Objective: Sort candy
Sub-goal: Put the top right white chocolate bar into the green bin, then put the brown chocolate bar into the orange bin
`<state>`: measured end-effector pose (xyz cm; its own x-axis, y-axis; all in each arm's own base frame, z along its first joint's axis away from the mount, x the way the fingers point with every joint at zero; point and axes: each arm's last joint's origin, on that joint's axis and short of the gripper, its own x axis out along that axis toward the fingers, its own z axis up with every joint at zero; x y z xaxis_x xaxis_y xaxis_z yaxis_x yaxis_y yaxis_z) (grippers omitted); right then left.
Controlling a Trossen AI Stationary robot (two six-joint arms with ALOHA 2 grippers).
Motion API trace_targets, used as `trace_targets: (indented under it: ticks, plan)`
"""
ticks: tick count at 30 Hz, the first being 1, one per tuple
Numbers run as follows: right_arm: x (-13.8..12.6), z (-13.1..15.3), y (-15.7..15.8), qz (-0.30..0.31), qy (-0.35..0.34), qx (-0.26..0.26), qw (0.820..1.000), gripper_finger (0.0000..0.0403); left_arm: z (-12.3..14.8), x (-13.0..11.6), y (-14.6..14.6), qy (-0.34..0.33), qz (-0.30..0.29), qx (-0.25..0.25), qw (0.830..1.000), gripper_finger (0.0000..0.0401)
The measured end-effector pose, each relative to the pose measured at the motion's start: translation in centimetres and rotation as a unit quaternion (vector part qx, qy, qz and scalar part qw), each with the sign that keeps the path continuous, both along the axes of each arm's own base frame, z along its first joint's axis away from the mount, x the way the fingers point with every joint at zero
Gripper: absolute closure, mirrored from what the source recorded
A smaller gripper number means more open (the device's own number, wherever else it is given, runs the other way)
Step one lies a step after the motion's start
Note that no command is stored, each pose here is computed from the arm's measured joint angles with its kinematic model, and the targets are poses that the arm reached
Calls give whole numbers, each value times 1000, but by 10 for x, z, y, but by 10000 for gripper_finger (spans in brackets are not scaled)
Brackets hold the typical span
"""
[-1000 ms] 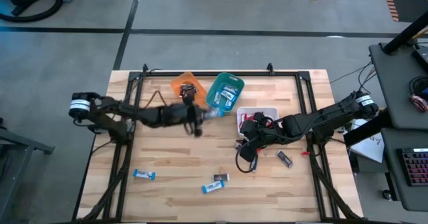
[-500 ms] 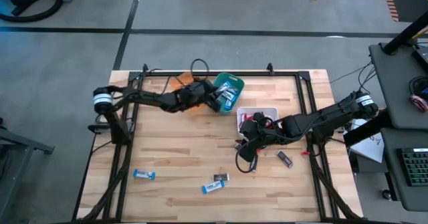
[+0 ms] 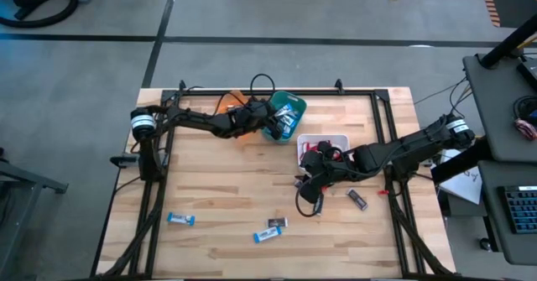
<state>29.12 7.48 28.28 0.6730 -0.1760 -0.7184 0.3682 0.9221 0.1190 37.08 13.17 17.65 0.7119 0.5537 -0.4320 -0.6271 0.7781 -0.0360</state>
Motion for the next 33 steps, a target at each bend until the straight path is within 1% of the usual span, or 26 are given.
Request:
trace_targets:
  ticks: [4,10,15,18,22,25,28,33]
  plan:
    - [0,0,0,1,-2,0,1000,220,0,0,0,-6,6,-10,1000,283]
    - [0,0,0,1,-2,0,1000,220,0,0,0,-6,6,-10,1000,242]
    - [0,0,0,1,-2,0,1000,220,0,0,0,-6,5,-9,1000,223]
    - [0,0,0,0,-3,1,1000,220,3,-1,-1,-4,-7,-4,1000,221]
    - [0,-1,2,-9,-6,12,1000,220,19,-2,-8,-25,-58,-11,998,224]
    - [-3,-6,8,-21,-8,32,999,220,34,-5,-15,-34,-92,-3,995,231]
    - [-6,-13,17,-33,-13,59,998,220,51,-13,-27,-36,-113,17,993,238]
    - [-17,-29,33,-67,-1,113,991,220,75,-38,-51,-55,-146,51,986,247]
